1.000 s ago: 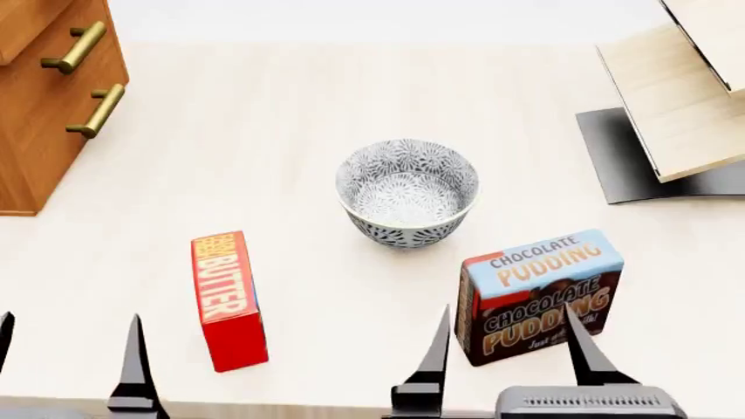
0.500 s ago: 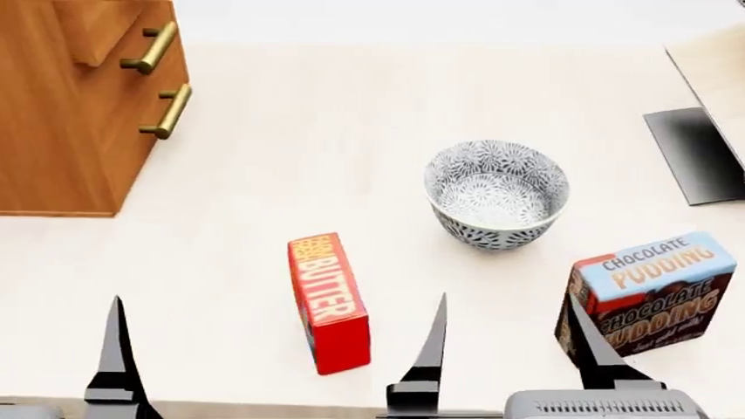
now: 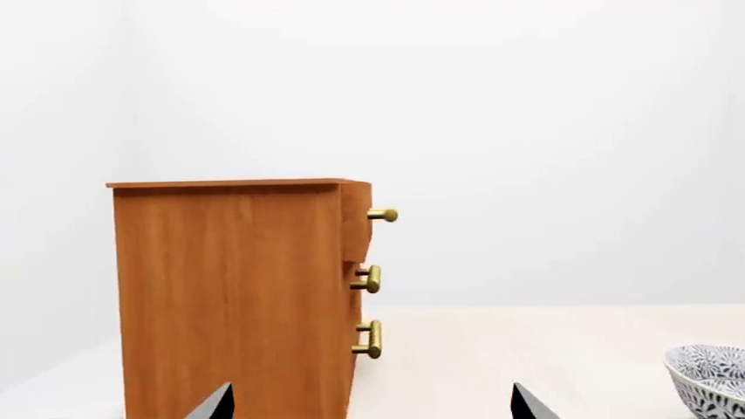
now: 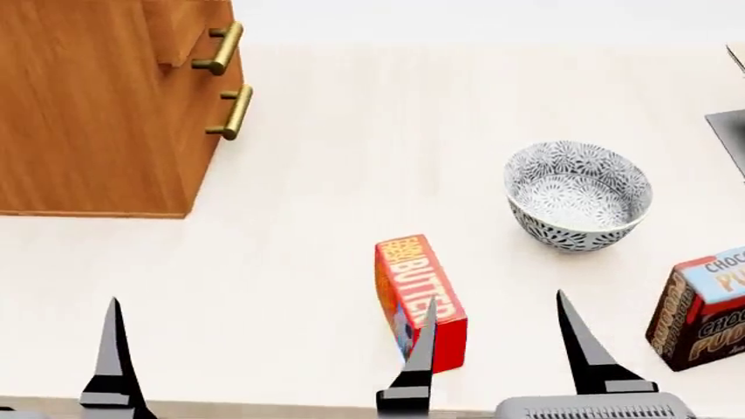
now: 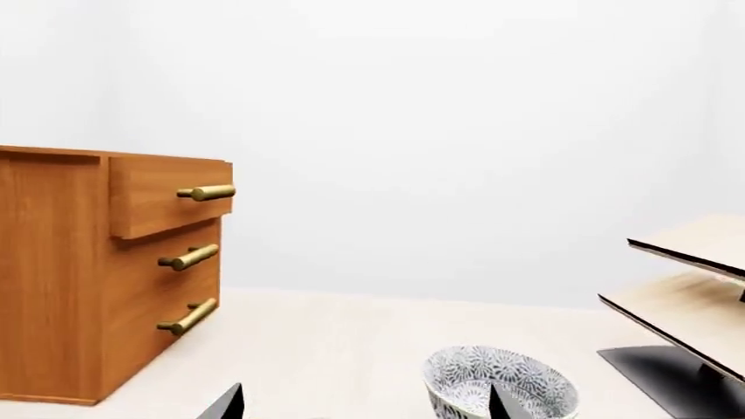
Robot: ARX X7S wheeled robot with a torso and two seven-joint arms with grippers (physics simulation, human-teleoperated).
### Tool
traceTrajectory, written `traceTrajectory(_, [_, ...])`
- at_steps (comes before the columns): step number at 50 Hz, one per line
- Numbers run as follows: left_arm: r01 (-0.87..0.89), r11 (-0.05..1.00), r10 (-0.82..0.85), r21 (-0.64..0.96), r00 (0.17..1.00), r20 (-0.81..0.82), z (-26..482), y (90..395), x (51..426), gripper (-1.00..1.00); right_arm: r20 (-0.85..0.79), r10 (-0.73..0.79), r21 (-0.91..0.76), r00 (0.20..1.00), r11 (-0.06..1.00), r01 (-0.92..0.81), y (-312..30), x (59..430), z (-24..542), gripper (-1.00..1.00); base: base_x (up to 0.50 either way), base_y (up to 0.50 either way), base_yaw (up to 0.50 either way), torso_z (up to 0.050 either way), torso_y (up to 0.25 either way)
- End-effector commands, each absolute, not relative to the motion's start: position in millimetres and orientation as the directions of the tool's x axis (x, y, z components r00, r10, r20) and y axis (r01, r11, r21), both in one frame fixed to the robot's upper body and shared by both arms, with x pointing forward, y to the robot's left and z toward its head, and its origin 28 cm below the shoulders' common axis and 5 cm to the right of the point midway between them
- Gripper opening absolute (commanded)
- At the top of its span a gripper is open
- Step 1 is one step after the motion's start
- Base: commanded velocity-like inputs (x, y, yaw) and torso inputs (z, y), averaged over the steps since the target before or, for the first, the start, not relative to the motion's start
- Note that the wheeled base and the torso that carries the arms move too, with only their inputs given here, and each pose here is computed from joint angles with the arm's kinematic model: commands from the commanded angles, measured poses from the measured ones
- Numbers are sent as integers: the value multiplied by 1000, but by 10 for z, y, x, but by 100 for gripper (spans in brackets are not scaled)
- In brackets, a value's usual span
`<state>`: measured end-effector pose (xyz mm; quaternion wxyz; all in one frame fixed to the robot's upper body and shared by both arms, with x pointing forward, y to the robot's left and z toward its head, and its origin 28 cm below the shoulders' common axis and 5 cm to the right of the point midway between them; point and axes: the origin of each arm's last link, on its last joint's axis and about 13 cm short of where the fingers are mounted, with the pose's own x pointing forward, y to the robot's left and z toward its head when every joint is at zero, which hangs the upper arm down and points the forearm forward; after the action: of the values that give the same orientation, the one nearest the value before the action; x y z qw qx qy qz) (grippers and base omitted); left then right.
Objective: Close the top drawer of the cabinet and put the bowl on top of it.
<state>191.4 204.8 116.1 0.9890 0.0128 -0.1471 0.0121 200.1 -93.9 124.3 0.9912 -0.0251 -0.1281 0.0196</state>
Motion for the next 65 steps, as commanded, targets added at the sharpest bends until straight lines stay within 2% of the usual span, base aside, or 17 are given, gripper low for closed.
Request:
traceTrajectory(1, [-20, 1000, 14, 19, 956, 294, 1167, 2055, 1889, 100, 249, 57, -57, 967, 997, -44, -915, 2006, 1235, 100, 0, 500, 0, 0, 0])
traceTrajectory(12, [-23, 1000, 17, 19, 957, 290, 1146, 2062, 1903, 100, 247, 65, -50, 967, 997, -54, -911, 2001, 1226, 100, 0, 487, 0, 0, 0])
traceTrajectory(47, [-24, 999, 17, 22, 958, 285, 1123, 2063, 1896, 100, 229, 66, -71, 971, 996, -51, -909, 1992, 1200, 100, 0, 56, 0, 0, 0])
traceTrajectory(65, [-26, 999, 18, 22, 958, 286, 1120, 2073, 1894, 100, 241, 72, -72, 968, 996, -56, -898, 1984, 1198, 100, 484, 0, 0, 0, 0])
